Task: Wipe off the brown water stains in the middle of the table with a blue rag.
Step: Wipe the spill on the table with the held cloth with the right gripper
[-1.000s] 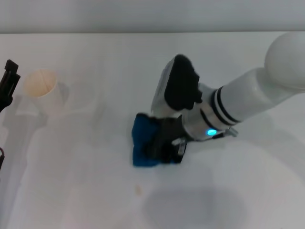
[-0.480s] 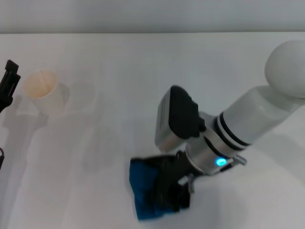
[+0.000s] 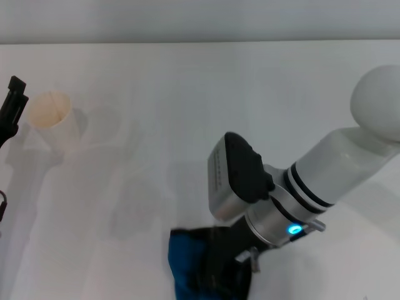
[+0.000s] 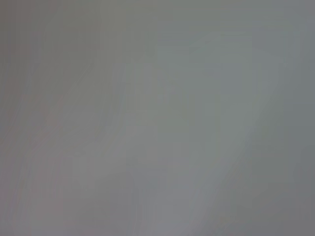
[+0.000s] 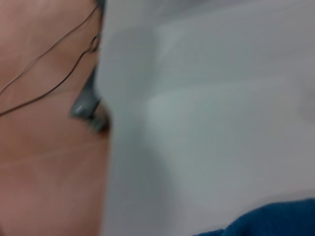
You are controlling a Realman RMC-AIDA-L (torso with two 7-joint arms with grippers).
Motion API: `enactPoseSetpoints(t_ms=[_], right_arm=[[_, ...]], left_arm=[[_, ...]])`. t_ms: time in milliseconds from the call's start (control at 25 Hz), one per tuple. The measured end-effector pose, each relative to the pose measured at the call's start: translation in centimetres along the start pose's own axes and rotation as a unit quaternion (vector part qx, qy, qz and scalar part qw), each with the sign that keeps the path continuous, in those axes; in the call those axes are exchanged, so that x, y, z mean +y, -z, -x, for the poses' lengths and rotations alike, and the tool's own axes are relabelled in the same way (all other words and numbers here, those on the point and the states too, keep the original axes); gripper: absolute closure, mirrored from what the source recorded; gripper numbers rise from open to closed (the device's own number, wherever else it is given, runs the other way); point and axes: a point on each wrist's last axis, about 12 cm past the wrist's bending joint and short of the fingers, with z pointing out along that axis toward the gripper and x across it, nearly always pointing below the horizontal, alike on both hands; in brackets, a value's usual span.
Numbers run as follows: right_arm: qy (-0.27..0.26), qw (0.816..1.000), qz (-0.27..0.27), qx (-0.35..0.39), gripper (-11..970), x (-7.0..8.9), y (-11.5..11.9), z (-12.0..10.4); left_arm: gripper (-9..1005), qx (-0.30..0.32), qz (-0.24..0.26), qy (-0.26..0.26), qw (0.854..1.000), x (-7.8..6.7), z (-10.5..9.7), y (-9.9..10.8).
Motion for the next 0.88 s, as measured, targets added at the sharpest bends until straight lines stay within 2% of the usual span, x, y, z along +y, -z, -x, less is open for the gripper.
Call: enactPoseSetpoints(t_ms=[360,600,680,880], right_arm=[[-0.025,0.992,-0.104,-0.061,950,-2.6,0.5,0.4],[-0.068,0.981,-0.160,-0.086,939,-5.2,2.6,-0.8],[-0.088,0.973,-0.190,-0.097,935,-6.5,3.9,-1.8],[-0.111,0.961,-0.230,-0.105,926,-7.9,5.3,-2.9]], left_arm=[[121,0.000,0.002,0.000,1.000,0.1,0.0,0.2],[121,-0.004,0.000,-0.002,1.000,0.1,0.1,0.1],[121,-0.004,-0.001,-0.002,1.000,0.1,0.1,0.1],[121,-0.004,0.001,-0.002,1.000,0.2,0.1,0.2]])
